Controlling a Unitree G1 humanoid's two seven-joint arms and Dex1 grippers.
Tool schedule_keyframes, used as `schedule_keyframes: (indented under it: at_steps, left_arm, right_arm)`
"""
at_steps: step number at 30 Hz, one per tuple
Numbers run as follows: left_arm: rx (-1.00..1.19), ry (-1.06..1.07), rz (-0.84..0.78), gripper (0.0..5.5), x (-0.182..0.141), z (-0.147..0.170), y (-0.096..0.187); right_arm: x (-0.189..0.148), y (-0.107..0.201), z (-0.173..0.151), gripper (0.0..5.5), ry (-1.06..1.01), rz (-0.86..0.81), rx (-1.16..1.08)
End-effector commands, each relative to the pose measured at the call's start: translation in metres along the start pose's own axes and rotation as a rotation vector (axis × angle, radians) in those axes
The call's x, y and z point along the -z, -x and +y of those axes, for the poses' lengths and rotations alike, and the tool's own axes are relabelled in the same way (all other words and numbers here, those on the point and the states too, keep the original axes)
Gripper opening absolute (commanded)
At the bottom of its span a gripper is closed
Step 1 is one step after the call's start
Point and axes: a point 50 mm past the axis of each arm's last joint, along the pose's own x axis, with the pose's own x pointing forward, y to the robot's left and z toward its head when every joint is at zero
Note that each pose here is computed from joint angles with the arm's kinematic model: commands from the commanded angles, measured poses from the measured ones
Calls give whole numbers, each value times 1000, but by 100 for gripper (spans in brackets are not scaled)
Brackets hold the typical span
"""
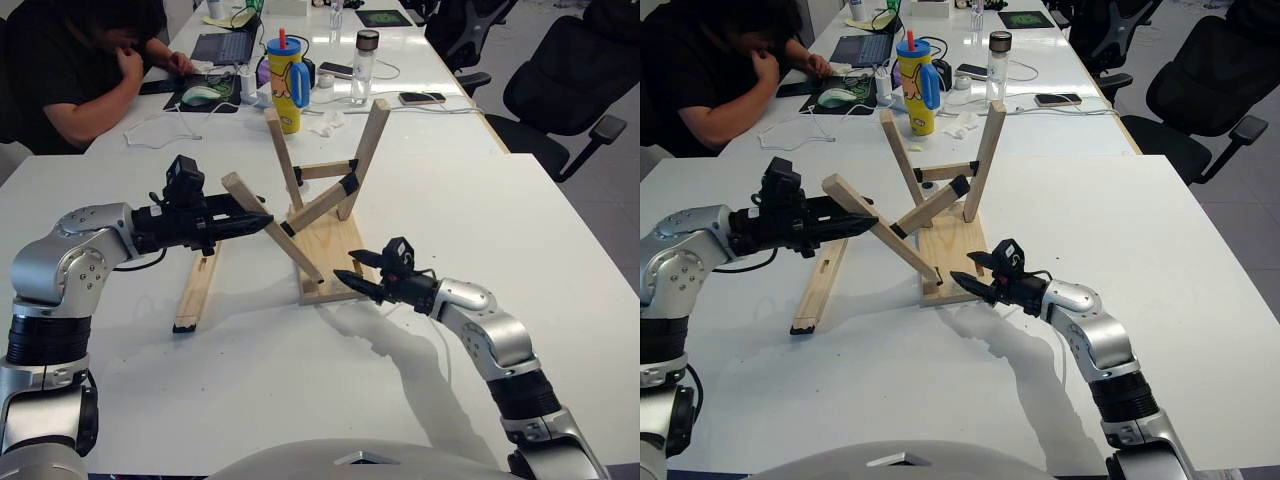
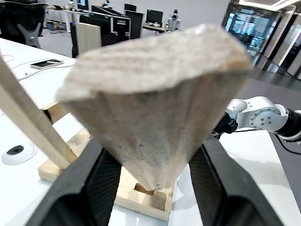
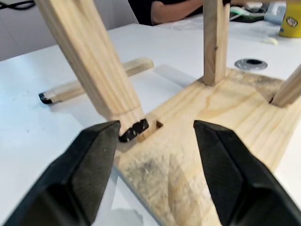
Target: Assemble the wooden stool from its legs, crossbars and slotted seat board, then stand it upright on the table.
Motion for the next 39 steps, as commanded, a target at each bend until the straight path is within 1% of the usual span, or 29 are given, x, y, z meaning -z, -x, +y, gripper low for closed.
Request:
schedule_keyframes:
  at_steps: [1,3,11,15,17,20,22,24,27,28,30,32,35,36,38,39]
  left_arm:
    - [11,-67,63,204,-5,5,-3]
    - [30,-79,89,204,-7,7,-4]
    - [57,-155,218,204,-6,17,-13]
    - [82,-221,309,204,-5,20,-20]
    - [99,-249,370,204,4,21,-27]
    - [158,-206,432,204,32,14,-37]
    - [167,-175,434,204,49,8,-40]
    - [156,-164,414,204,59,2,-43]
    - [106,-112,329,204,63,-1,-46]
    - [77,-95,303,239,62,1,-46]
    - [15,-73,272,266,58,7,-43]
    - [-74,-64,289,298,61,15,-31]
    - [-240,-64,478,340,93,18,13]
    - [-295,-49,503,357,102,17,26]
    - [-478,-67,518,390,112,18,49]
    - [-606,-122,570,406,117,19,58]
  right_arm:
    - [16,1,-1,289,5,122,8]
    - [27,2,6,289,29,208,-45]
    - [46,3,8,289,39,347,-34]
    - [54,5,8,289,37,407,-32]
    - [56,5,8,289,35,420,-29]
    - [57,2,10,289,38,431,-30]
    - [56,0,11,289,37,428,-27]
    - [56,-1,12,289,34,422,-21]
    - [57,-2,12,289,34,423,-9]
    - [58,-2,12,289,35,426,-6]
    - [59,-2,12,289,32,431,4]
    - [61,-4,11,289,32,440,15]
    - [68,-7,13,289,31,476,14]
    - [70,-8,14,289,24,476,12]
    - [73,-11,18,289,26,481,3]
    - [76,-13,21,289,19,481,3]
